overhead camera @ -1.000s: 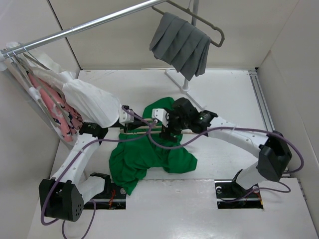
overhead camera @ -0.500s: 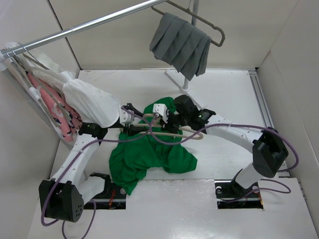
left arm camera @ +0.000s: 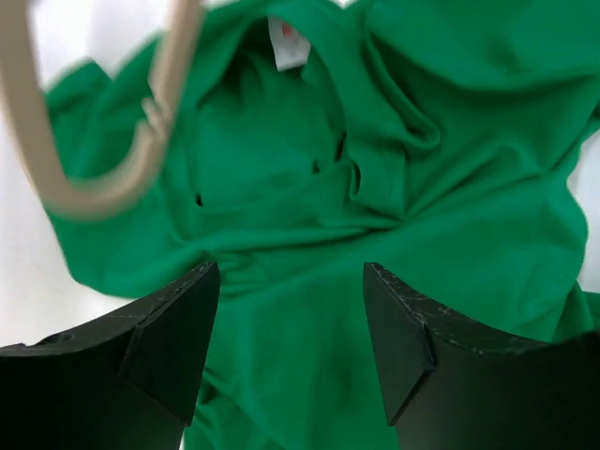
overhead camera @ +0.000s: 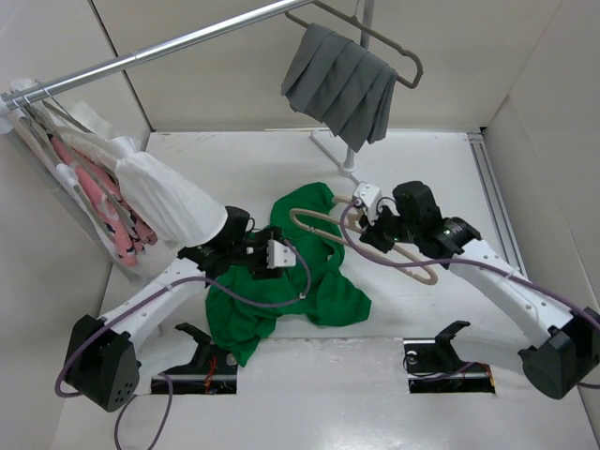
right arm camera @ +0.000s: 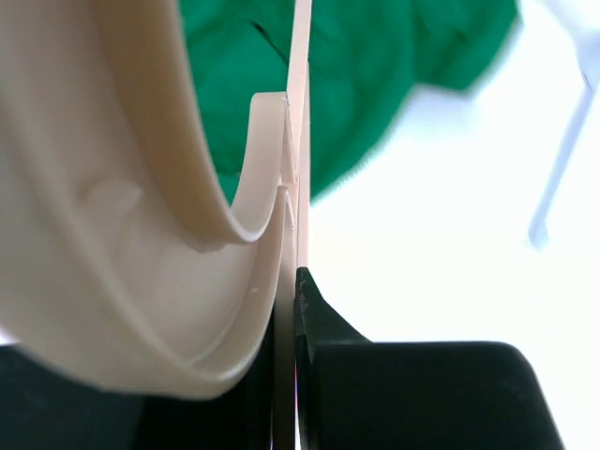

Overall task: Place the t-shirt on the hanger
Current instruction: Place tshirt on hanger

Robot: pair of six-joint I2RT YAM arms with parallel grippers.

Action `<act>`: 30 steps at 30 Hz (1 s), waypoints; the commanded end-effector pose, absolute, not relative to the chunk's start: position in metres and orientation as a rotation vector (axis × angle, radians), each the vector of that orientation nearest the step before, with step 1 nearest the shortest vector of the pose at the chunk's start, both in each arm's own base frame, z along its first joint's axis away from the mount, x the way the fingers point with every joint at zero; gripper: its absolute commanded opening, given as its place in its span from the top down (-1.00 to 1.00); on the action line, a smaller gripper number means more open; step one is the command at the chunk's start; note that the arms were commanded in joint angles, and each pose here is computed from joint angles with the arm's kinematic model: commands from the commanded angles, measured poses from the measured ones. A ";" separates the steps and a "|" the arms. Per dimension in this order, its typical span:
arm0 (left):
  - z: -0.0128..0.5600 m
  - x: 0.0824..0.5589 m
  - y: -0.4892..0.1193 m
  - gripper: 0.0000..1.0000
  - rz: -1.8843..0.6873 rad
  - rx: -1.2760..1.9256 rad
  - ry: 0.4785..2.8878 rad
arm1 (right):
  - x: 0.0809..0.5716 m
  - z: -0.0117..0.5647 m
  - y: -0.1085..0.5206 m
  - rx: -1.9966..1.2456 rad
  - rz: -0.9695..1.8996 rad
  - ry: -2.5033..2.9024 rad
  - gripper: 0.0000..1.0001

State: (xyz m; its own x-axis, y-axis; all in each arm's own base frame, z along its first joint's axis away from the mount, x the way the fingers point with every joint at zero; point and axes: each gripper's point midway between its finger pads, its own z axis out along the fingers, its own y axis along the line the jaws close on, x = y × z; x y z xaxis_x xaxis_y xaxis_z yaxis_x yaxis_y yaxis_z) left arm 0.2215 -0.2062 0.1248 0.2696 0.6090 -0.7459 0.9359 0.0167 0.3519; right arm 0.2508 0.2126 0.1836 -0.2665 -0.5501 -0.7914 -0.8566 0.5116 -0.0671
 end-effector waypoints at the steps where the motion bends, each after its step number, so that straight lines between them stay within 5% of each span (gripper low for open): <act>1: 0.118 0.240 -0.198 -0.18 -0.333 1.629 1.545 | 0.248 0.187 0.186 -1.026 0.414 2.049 1.00; 14: 0.145 0.312 -0.265 0.00 -0.458 1.068 1.824 | 0.251 0.209 0.167 -0.896 0.378 2.035 1.00; 19: 0.113 0.344 -0.268 0.26 -0.310 1.132 1.914 | 0.254 0.215 0.167 -0.884 0.369 2.011 1.00; 30: 0.049 0.336 -0.245 0.16 -0.257 1.399 2.078 | 0.254 0.204 0.166 -0.928 0.351 2.041 1.00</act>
